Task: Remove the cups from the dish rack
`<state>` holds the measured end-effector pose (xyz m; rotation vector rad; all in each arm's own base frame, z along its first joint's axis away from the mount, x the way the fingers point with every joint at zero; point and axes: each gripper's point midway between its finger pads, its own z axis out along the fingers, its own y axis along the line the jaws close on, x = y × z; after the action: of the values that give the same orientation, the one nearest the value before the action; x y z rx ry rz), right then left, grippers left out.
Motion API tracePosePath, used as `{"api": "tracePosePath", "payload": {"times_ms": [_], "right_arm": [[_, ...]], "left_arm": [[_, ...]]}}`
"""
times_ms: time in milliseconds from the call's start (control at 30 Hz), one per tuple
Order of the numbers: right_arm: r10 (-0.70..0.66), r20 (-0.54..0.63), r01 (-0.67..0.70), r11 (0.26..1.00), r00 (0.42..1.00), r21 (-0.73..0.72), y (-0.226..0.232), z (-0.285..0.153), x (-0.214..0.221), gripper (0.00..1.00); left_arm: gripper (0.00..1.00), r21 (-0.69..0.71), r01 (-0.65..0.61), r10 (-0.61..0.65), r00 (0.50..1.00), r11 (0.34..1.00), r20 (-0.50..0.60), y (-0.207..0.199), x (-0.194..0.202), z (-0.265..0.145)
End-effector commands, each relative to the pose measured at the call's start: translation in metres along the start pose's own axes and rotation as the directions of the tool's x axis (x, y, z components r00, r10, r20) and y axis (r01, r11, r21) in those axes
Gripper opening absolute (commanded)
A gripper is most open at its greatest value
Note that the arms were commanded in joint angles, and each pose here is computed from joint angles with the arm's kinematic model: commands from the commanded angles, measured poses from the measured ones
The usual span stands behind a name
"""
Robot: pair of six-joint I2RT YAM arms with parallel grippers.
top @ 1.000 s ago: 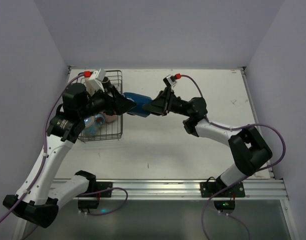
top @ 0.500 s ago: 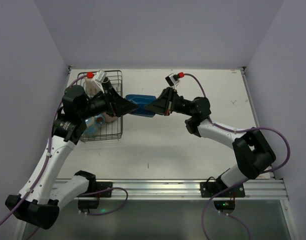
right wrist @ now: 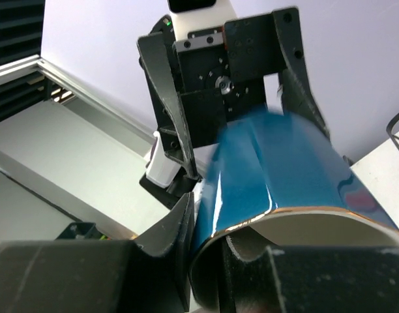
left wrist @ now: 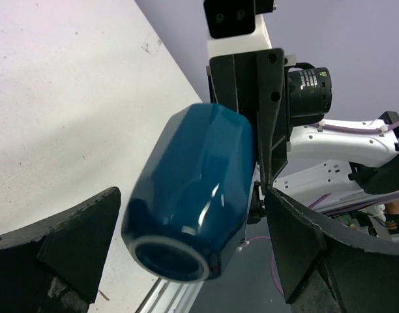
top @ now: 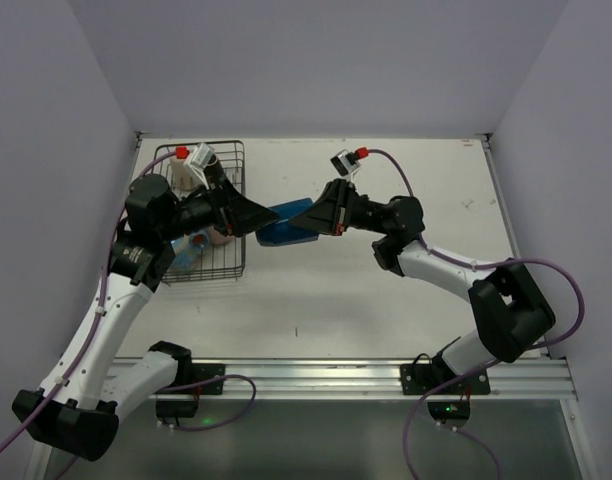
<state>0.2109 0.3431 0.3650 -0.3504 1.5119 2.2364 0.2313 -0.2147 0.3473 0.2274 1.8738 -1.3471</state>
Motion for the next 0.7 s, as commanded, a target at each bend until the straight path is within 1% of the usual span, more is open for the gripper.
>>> {"api": "tracePosePath", "payload": {"times_ms": [0,33,133,233,267,333,367,400,433,467,567,600,667], "right_arm": [[-0.324,0.021,0.315,0.901,0.946,-0.298,0.083,-0.009,0.018,0.0],[-0.321,0.02,0.312,0.902,0.947,-0.298,0.083,-0.009,0.018,0.0],[-0.313,0.015,0.303,0.906,0.95,-0.296,0.081,-0.008,0.016,0.0],[-0.302,0.011,0.292,0.912,0.953,-0.288,0.077,-0.008,0.016,0.0],[-0.3,0.011,0.29,0.913,0.954,-0.286,0.076,-0.008,0.016,0.0],[-0.295,0.009,0.285,0.917,0.956,-0.28,0.073,-0.008,0.016,0.0],[-0.296,0.006,0.286,0.918,0.955,-0.276,0.072,-0.009,0.016,0.0],[-0.291,0.008,0.283,0.921,0.957,-0.268,0.07,-0.01,0.014,0.0],[-0.288,0.012,0.282,0.924,0.957,-0.26,0.069,-0.012,0.012,0.0],[-0.295,0.022,0.292,0.926,0.955,-0.24,0.065,-0.016,0.007,0.0],[-0.274,0.04,0.277,0.953,0.961,-0.125,0.043,-0.022,-0.008,0.0],[-0.278,0.039,0.28,0.959,0.96,-0.054,0.033,-0.024,-0.013,0.0],[-0.297,0.048,0.296,0.955,0.954,0.035,0.023,-0.028,-0.026,0.0]], "left_arm": [[0.96,0.065,-0.071,0.069,0.997,0.995,0.044,-0.016,-0.011,-0.003],[0.99,0.071,-0.072,0.069,0.997,0.995,0.043,-0.017,-0.011,-0.003],[1.0,0.082,-0.084,0.08,0.995,0.993,0.058,-0.023,-0.014,-0.005],[1.0,0.056,-0.122,0.115,0.987,0.991,0.109,-0.027,-0.022,-0.012],[1.0,0.024,-0.133,0.128,0.981,0.991,0.144,-0.026,-0.027,-0.015],[1.0,-0.061,-0.132,0.14,0.978,0.989,0.155,-0.017,-0.03,-0.02],[1.0,-0.191,-0.131,0.169,0.966,0.973,0.196,0.003,-0.042,-0.024],[1.0,-0.283,-0.099,0.155,0.971,0.954,0.181,0.014,-0.042,-0.033],[1.0,-0.362,-0.085,0.161,0.969,0.928,0.186,0.026,-0.044,-0.039],[1.0,-0.491,-0.059,0.181,0.962,0.869,0.205,0.046,-0.05,-0.053],[1.0,-0.591,-0.049,0.218,0.951,0.805,0.219,0.062,-0.053,-0.069],[1.0,-0.596,-0.057,0.226,0.951,0.801,0.212,0.064,-0.051,-0.07],[1.0,-0.594,-0.067,0.235,0.949,0.802,0.21,0.064,-0.049,-0.071]]}}
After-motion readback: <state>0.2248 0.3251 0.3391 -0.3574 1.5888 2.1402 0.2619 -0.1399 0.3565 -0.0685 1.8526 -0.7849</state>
